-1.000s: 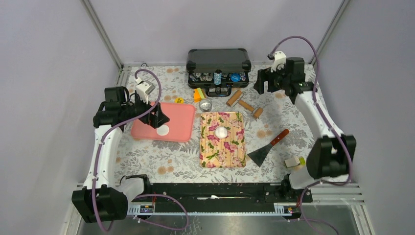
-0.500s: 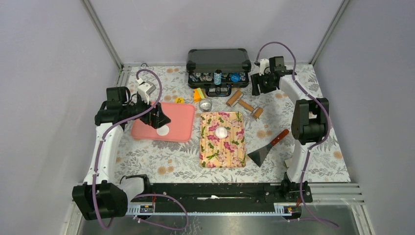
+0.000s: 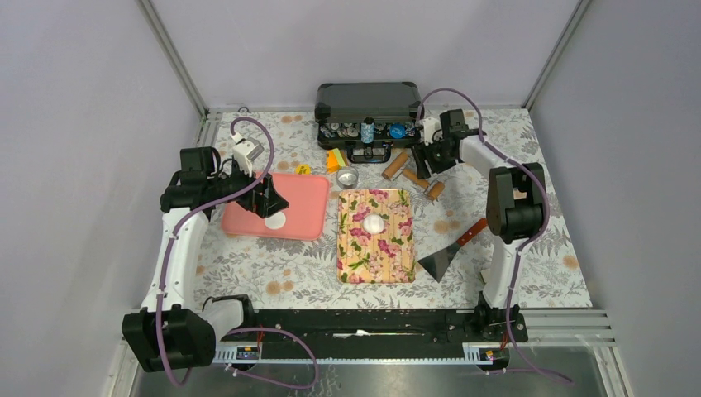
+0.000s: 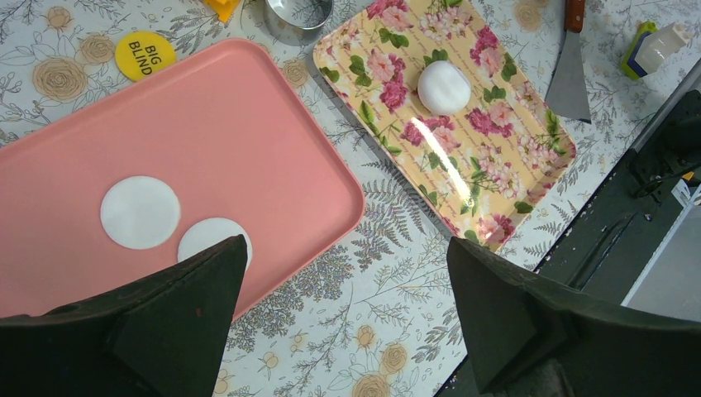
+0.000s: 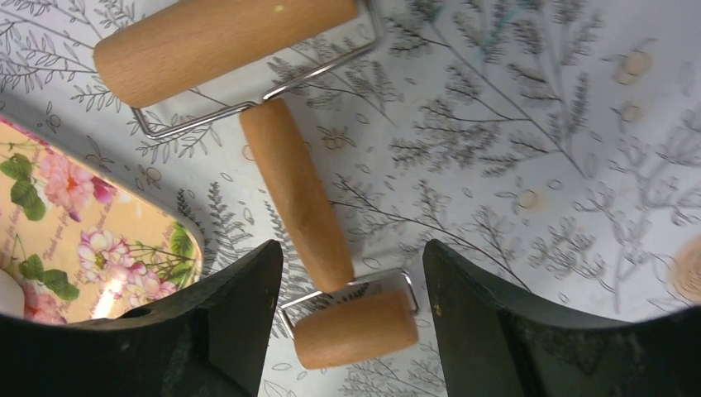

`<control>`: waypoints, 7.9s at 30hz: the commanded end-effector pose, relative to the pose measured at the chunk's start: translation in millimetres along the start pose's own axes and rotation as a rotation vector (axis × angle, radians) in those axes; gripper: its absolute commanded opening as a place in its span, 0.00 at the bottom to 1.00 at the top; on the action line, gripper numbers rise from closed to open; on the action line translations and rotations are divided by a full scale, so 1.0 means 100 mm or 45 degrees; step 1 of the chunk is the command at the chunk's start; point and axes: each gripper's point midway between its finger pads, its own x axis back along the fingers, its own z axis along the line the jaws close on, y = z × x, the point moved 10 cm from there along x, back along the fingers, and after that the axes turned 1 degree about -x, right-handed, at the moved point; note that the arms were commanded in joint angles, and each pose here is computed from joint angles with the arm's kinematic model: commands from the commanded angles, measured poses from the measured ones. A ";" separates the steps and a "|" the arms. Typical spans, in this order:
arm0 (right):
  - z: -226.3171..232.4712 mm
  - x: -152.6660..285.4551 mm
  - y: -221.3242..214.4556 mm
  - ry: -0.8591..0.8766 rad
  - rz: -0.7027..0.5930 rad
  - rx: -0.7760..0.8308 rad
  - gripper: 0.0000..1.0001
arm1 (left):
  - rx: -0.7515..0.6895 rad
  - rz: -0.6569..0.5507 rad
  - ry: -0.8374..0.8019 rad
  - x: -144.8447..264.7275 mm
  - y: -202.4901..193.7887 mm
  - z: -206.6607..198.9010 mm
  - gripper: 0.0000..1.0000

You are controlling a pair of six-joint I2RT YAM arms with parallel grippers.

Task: Roll out the dumpling wrappers from the dough
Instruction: Pick up the rolling pin from the center of the board, then move the work surface to the center of the board.

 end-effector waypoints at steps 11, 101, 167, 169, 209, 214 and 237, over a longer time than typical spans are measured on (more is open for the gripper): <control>0.11 -0.31 -0.12 0.042 0.095 0.107 0.65 | -0.041 -0.042 -0.037 -0.01 0.04 0.00 0.99; 1.85 1.99 -1.10 0.288 -0.509 1.838 0.00 | -0.323 0.977 -1.029 -1.86 0.69 -1.95 0.93; 2.08 2.45 -0.14 1.491 -1.193 0.661 0.99 | -0.221 0.016 -1.160 -0.52 1.05 -1.20 0.00; 2.13 2.34 -0.10 1.474 -1.161 0.630 0.99 | -0.201 0.036 -1.155 -0.59 1.03 -1.18 0.00; 2.30 1.84 -0.09 1.441 -1.159 0.303 0.00 | -0.060 -0.056 -1.027 -0.81 0.88 -1.20 0.00; 2.31 1.88 -0.08 1.473 -1.106 0.257 0.00 | -0.065 -0.052 -0.984 -0.82 0.88 -1.18 0.00; 1.88 0.88 -0.25 0.591 -1.119 0.470 0.00 | 0.226 0.327 0.073 -1.72 0.08 0.06 0.99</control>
